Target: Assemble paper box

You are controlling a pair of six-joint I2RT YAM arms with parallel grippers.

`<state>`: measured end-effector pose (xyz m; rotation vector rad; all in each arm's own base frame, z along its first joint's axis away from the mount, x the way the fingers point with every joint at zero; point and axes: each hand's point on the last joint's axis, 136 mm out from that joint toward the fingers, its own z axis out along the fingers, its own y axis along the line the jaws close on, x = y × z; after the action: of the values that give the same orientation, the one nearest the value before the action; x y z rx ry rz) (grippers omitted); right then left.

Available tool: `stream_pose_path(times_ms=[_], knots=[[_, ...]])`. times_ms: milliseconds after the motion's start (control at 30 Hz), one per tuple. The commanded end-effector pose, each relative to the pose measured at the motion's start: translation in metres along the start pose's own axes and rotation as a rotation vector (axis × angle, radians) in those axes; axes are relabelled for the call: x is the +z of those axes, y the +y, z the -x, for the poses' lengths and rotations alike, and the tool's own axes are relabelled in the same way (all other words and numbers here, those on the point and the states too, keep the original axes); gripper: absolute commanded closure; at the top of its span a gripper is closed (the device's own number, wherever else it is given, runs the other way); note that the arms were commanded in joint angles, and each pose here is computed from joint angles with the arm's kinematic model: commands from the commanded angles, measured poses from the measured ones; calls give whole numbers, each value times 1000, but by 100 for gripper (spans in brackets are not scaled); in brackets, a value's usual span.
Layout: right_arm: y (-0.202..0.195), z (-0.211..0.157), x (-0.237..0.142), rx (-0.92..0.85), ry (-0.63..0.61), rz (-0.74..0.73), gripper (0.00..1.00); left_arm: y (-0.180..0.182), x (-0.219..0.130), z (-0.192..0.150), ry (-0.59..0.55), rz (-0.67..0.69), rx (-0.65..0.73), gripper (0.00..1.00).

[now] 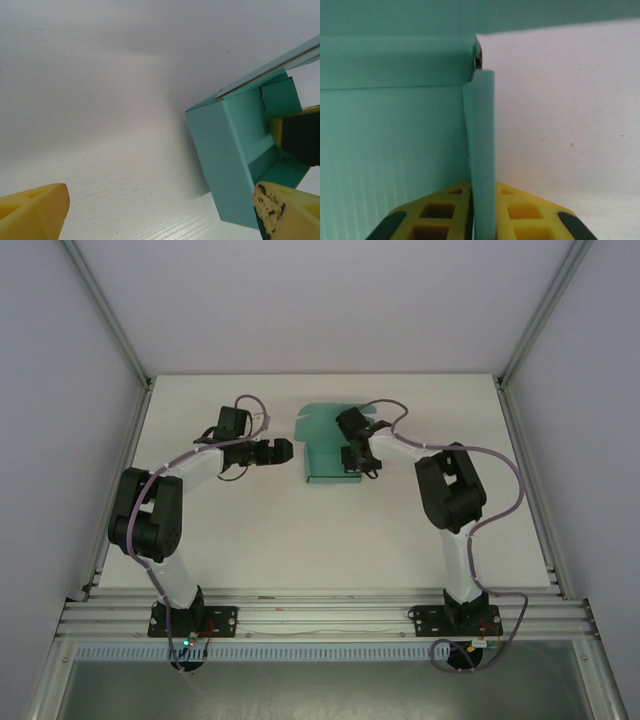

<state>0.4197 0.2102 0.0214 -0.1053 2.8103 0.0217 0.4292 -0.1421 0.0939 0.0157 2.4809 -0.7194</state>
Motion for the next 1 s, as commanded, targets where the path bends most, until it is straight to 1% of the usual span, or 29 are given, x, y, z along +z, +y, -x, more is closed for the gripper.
stream_pose_path(times_ms=[0, 33, 100, 133, 200, 333, 433, 500, 567, 633, 700, 833, 967], knots=[[-40, -60, 30, -36, 210, -198, 87, -3, 2, 3, 6, 2, 23, 6], [-40, -60, 30, -41, 206, -199, 89, -3, 1, 3, 5, 2, 24, 6], [-38, -58, 28, -45, 201, -194, 97, -3, 1, 5, 0, 4, 23, 7], [-37, -57, 27, -49, 200, -193, 99, -4, 0, 6, -1, 3, 22, 7], [-39, -56, 26, -55, 214, -220, 100, -4, -1, 6, -3, 4, 22, 7], [-53, -62, 23, -93, 272, -401, 100, -2, -2, 7, -9, 17, 19, 7], [-70, -68, 18, -166, 325, -615, 100, -1, -2, 6, -8, 25, 17, 7], [-73, -77, 25, -205, 367, -665, 100, 1, -2, 5, -5, 32, 16, 7], [-76, -80, 29, -215, 368, -705, 100, 2, -2, 4, -2, 38, 17, 8], [-82, -76, 27, -228, 344, -762, 100, 1, -3, 5, -3, 39, 17, 8], [-81, -74, 30, -228, 324, -759, 100, 0, -4, 6, -6, 36, 19, 9], [-72, -66, 34, -200, 264, -688, 100, 0, -6, 8, -8, 40, 20, 9], [-53, -51, 30, -191, 183, -551, 100, -3, -10, 10, -18, 35, 24, 9]])
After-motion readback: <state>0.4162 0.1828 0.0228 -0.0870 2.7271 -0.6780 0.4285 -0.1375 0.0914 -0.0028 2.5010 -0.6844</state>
